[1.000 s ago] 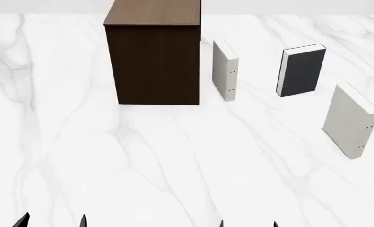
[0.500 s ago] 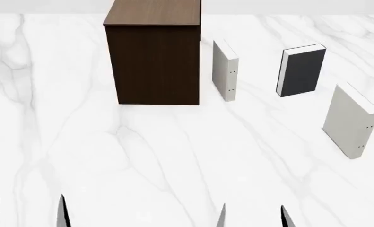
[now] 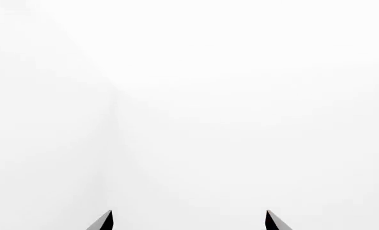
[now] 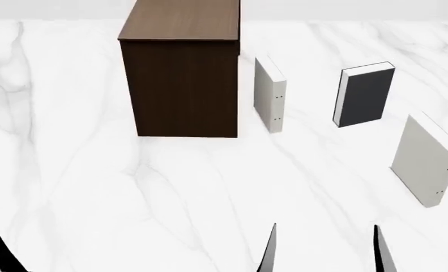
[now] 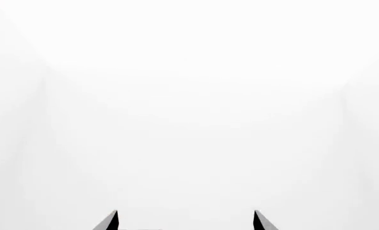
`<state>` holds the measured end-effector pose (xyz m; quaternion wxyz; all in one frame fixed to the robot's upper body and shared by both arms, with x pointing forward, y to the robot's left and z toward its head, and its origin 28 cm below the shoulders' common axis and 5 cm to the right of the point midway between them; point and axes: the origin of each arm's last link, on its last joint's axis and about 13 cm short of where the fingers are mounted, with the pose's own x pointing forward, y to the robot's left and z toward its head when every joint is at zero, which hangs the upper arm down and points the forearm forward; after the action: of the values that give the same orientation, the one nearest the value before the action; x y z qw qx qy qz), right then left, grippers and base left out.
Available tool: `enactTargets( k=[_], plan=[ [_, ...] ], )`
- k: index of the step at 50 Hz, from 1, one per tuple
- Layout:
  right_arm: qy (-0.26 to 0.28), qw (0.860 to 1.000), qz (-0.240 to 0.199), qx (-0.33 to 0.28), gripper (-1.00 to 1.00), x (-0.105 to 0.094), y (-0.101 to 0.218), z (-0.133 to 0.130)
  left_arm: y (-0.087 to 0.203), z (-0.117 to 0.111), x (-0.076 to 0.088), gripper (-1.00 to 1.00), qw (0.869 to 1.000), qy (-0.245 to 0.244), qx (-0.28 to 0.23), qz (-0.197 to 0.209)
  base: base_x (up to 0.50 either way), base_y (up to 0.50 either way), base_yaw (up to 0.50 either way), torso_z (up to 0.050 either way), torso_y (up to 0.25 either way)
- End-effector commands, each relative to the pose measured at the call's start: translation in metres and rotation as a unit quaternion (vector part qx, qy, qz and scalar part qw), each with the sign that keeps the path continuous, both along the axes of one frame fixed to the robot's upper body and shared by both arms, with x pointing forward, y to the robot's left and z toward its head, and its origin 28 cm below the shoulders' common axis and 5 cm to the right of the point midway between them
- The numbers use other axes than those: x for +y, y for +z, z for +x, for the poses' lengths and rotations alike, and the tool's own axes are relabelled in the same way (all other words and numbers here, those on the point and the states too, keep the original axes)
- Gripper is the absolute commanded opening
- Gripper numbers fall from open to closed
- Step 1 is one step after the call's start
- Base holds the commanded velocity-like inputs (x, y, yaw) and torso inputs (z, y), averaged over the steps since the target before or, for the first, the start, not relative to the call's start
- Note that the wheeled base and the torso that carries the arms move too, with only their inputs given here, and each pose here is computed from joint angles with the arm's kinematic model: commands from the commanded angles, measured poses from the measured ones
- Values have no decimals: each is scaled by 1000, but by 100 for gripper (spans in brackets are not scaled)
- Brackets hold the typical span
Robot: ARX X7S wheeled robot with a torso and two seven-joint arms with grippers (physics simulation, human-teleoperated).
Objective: Pick up the book in the middle and place it on the cabinet shelf.
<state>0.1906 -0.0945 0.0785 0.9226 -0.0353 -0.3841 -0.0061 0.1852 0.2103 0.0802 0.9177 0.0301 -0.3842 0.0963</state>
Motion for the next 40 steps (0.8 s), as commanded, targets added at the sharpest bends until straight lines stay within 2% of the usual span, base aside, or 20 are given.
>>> enactTargets(
  k=[1, 22, 40],
  plan=[
    [-4, 999, -14, -40, 100, 0, 6, -3, 7, -4, 0, 100, 999, 13, -35, 7, 500, -27, 0, 0, 0],
    [17, 999, -41, -19, 100, 4, 2, -3, 1, -3, -1, 100, 1000, 5, -24, 11, 500, -28, 0, 0, 0],
    [21, 999, -44, -13, 100, 4, 0, -2, 1, -2, -1, 100, 1000, 3, -19, 13, 500, -23, 0, 0, 0]
  ],
)
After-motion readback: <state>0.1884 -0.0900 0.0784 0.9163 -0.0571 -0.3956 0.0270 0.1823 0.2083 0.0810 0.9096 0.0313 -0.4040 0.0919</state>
